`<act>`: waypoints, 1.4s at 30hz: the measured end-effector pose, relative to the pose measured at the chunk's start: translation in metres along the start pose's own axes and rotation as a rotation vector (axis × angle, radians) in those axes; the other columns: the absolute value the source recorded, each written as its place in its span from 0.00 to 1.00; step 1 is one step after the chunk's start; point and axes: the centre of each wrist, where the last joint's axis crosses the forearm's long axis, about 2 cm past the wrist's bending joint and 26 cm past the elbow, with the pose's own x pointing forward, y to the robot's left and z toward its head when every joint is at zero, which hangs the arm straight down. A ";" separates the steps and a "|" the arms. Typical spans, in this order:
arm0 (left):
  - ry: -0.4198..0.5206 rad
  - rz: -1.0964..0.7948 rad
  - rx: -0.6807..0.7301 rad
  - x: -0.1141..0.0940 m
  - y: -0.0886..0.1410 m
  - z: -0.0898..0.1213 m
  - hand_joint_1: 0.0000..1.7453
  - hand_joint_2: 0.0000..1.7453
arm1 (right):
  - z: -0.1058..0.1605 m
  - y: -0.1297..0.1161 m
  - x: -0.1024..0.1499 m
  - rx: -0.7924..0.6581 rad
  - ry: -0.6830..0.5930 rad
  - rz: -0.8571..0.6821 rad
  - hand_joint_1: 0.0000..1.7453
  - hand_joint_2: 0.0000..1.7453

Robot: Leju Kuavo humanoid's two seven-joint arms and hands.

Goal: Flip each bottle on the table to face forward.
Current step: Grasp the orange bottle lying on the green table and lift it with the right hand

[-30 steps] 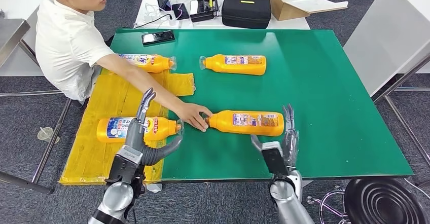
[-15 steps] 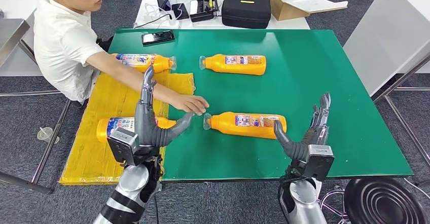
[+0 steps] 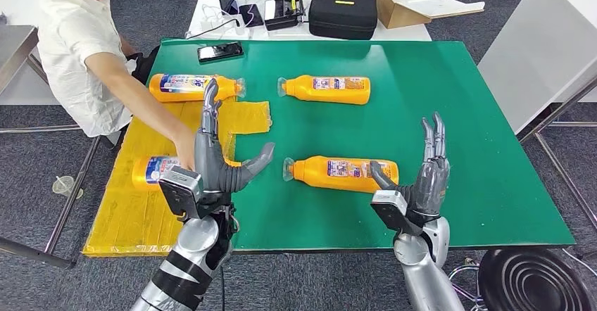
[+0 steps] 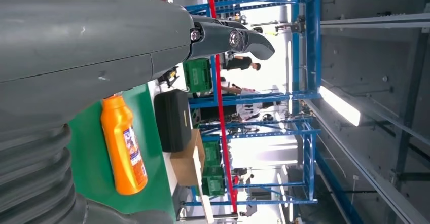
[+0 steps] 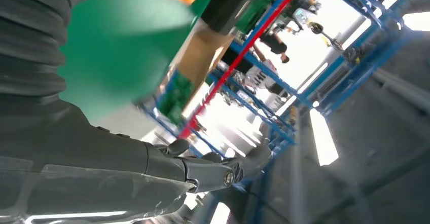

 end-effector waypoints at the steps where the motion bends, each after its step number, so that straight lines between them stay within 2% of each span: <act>1: 0.001 -0.001 0.001 0.000 0.000 0.001 0.00 1.00 | 0.002 0.000 -0.005 0.019 0.001 0.020 0.00 1.00; 6: 0.004 -0.005 -0.001 -0.001 -0.001 0.005 0.00 1.00 | 0.008 0.000 -0.020 0.073 0.022 0.052 0.00 1.00; 12: 0.004 -0.005 -0.002 -0.001 -0.001 0.005 0.00 1.00 | 0.011 0.001 -0.024 0.104 0.029 0.068 0.00 1.00; 15: 0.011 -0.003 -0.001 -0.002 -0.001 0.008 0.00 1.00 | 0.011 0.001 -0.029 0.157 0.032 0.122 0.00 1.00; 22: 0.102 0.049 -0.005 -0.006 -0.004 0.049 0.00 1.00 | 0.014 0.003 -0.055 0.335 0.065 0.263 0.00 1.00; 25: 0.139 0.072 -0.018 -0.006 -0.005 0.059 0.00 1.00 | 0.017 0.002 -0.070 0.429 0.100 0.295 0.00 1.00; 29: 0.157 0.088 -0.042 -0.003 -0.009 0.060 0.00 1.00 | 0.020 0.003 -0.081 0.556 0.129 0.250 0.00 1.00; 42: 0.177 0.091 -0.064 -0.001 -0.016 0.057 0.00 1.00 | 0.022 0.026 -0.075 0.827 0.088 0.105 0.00 1.00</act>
